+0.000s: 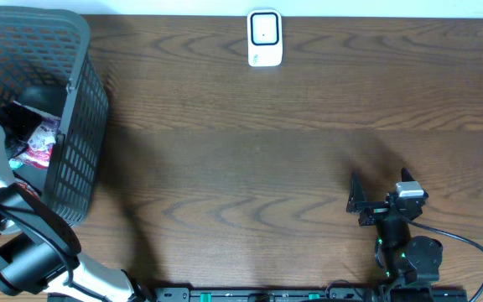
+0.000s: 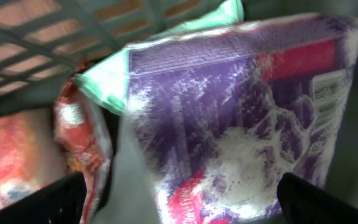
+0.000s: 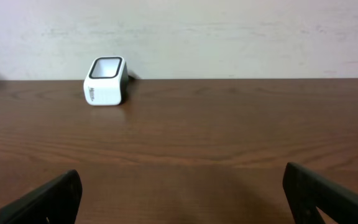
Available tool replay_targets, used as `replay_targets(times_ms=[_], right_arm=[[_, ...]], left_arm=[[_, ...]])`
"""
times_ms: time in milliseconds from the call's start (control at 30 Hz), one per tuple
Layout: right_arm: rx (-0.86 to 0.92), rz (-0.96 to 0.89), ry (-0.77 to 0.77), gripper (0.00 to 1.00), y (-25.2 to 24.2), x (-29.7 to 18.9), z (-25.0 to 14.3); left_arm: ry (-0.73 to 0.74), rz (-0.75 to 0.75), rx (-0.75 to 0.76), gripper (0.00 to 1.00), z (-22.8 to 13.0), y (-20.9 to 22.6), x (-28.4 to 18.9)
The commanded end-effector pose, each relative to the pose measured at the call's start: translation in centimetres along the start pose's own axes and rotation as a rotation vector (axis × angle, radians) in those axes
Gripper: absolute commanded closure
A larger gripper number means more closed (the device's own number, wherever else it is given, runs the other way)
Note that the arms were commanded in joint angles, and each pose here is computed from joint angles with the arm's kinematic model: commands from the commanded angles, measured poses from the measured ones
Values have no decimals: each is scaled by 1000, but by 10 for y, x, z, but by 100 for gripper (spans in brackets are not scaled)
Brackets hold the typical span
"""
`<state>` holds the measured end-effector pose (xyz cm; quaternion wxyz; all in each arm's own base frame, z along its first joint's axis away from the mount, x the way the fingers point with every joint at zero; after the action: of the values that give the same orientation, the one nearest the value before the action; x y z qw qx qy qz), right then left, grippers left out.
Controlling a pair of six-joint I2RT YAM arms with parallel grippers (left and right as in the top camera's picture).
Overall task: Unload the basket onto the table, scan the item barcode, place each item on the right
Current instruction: 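Reach the left gripper into the basket and grasp the purple package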
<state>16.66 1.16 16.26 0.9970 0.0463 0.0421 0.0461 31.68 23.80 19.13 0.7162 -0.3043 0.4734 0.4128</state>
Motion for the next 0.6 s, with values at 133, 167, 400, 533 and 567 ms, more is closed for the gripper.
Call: replay_targets(times_ms=[133, 167, 400, 533, 567], right_arm=[[-14, -12, 0, 1, -2, 0, -1], [-14, -12, 0, 1, -2, 0, -1], [-14, -12, 0, 1, -2, 0, -1], [-14, -12, 1, 1, -2, 0, -1], [-14, -12, 0, 1, -2, 0, -1]], left_arm=[[20, -114, 53, 1, -16, -7, 32], [26, -110, 54, 0, -20, -6, 39], [87, -85, 93, 48, -30, -6, 72], [54, -101, 108, 92, -24, -8, 64], [41, -114, 107, 93, -21, -9, 59]])
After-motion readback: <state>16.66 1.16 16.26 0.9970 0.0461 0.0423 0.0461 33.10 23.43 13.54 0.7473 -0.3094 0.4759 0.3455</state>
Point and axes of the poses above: each gripper's point midway between its finger pads, its own x axis out along the fingers, its own y axis along the line the jaws close on, z = x × y, the point moved 8 cm from there along -x, back along the fingers, and after that the axes turned 3 degrees about x, right-handed, at the moved point
